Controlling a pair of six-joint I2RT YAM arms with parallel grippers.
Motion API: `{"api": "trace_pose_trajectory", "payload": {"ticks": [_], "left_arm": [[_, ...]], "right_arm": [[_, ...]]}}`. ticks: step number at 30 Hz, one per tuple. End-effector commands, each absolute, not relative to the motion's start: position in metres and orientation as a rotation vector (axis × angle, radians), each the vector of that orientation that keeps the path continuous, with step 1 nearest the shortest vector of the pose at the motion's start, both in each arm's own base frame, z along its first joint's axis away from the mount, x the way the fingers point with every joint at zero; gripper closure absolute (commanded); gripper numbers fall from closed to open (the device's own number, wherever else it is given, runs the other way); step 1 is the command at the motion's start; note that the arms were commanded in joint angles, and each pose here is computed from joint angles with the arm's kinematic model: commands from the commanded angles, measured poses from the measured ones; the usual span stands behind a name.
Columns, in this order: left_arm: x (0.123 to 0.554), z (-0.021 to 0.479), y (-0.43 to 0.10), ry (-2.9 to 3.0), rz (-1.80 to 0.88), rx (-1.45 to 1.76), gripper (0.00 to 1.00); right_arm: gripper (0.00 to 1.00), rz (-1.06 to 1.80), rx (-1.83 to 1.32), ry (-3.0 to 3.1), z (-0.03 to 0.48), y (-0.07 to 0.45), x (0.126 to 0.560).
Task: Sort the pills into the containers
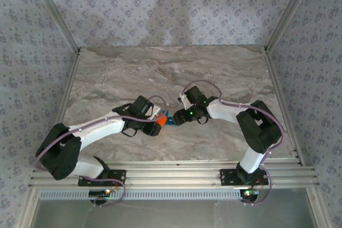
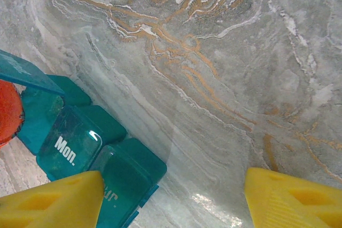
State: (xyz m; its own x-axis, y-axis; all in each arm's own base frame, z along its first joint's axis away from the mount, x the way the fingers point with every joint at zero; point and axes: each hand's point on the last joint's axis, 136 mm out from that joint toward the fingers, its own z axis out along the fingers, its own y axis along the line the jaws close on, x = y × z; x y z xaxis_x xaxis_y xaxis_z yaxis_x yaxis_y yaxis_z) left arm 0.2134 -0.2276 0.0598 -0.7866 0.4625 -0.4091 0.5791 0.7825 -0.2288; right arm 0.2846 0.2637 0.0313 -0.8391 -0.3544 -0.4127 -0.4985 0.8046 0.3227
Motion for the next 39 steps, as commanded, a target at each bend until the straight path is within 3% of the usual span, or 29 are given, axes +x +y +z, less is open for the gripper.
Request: {"api": "trace_pose_trajectory", "payload": {"ticks": [1,39], "left_arm": [[0.2162,0.0732,-0.2316,2.638,-0.523,0.778,1.00],[0.2117,0.0684,-0.2329,2.760,-0.513,0.821,1.00]], "right_arm": [[0.28,0.559,-0.621,2.731,0.0116,0.2545,0.2807],[0.28,0.565,-0.607,2.736,0.0107,0.2536,0.2811]]}}
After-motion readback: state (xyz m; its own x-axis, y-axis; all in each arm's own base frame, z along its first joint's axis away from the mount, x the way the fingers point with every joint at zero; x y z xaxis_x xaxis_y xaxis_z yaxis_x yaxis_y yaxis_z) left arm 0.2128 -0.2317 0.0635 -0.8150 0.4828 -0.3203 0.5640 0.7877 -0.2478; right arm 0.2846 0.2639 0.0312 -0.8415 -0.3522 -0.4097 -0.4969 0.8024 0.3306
